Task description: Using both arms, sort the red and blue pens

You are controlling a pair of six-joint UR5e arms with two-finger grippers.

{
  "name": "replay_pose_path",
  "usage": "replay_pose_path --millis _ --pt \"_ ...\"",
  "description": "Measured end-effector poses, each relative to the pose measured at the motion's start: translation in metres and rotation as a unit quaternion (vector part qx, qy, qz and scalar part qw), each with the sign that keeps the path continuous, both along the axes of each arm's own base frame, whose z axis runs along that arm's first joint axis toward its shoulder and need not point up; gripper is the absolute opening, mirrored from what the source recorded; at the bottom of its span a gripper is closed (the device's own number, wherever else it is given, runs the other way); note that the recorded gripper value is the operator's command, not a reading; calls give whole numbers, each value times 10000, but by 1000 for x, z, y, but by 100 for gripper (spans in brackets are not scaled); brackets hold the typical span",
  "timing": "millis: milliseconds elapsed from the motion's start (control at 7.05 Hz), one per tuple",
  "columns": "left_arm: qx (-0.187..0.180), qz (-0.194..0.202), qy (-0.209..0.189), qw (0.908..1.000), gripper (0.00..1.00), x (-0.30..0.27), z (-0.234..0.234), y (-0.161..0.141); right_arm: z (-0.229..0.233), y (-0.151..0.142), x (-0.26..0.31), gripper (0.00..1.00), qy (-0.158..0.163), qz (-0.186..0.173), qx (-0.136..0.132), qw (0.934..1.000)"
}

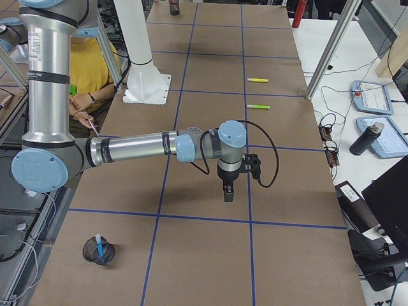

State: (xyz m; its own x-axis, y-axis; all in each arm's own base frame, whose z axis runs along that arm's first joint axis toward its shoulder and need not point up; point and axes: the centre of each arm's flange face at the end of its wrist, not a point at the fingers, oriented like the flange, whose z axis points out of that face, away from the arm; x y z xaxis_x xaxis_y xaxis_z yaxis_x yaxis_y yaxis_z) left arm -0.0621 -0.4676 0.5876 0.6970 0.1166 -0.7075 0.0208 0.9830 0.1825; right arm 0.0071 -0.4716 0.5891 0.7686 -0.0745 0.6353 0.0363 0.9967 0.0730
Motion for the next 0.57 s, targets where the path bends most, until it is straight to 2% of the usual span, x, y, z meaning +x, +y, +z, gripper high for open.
replay_pose_path --millis 568 --pt "17 -8 -15 10000 100 0 1 0 3 0 0 100 1 2 -31 10000"
